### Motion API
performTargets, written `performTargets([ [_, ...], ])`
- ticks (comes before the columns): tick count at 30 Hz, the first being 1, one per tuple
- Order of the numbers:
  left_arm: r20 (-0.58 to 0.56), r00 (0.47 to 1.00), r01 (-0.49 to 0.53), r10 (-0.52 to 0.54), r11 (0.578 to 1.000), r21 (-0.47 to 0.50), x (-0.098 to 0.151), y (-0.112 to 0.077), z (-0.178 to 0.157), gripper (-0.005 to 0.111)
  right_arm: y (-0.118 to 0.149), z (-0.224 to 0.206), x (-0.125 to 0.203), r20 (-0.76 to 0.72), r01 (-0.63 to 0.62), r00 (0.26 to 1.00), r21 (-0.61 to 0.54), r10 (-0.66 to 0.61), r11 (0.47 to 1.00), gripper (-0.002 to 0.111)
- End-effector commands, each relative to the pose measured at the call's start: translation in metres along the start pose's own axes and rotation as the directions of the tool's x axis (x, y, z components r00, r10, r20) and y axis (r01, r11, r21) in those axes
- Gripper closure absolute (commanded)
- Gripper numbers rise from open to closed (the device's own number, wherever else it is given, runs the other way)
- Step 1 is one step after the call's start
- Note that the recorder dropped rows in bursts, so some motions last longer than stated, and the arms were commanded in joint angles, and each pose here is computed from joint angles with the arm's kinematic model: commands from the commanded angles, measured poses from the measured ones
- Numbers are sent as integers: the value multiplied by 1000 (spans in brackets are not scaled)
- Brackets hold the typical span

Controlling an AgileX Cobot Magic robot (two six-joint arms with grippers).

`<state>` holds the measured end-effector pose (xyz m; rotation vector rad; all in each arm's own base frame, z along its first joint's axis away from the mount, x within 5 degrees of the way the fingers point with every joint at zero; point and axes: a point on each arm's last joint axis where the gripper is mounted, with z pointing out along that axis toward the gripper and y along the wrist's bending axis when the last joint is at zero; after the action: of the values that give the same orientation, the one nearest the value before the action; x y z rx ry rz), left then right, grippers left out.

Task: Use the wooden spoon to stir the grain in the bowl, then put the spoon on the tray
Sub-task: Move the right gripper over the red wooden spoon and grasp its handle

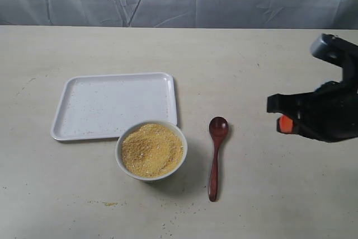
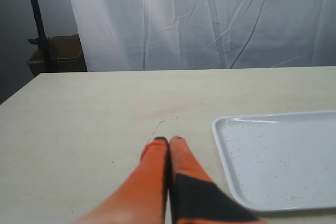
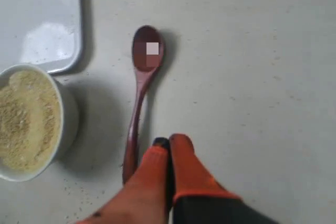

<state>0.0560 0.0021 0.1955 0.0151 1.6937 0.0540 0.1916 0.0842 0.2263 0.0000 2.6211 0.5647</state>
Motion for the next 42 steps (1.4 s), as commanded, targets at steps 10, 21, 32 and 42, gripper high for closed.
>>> performTargets([
  [10,3,1000,7,-7,1000,-5,1,0,0,106,75,56,-7,-187,117,980,231,-74,966,109],
  [21,3,1000,7,-7,1000,-5,1,0,0,106,95,113,25,-202,59,979,288,0,956,109],
  [32,3,1000,7,-7,1000,-5,1,0,0,106,95,121,22,-140,2,989,287,40,958,79],
  [42,5,1000,7,-7,1000,-5,1,0,0,106,87,141,30,-163,-6,985,340,65,940,72],
])
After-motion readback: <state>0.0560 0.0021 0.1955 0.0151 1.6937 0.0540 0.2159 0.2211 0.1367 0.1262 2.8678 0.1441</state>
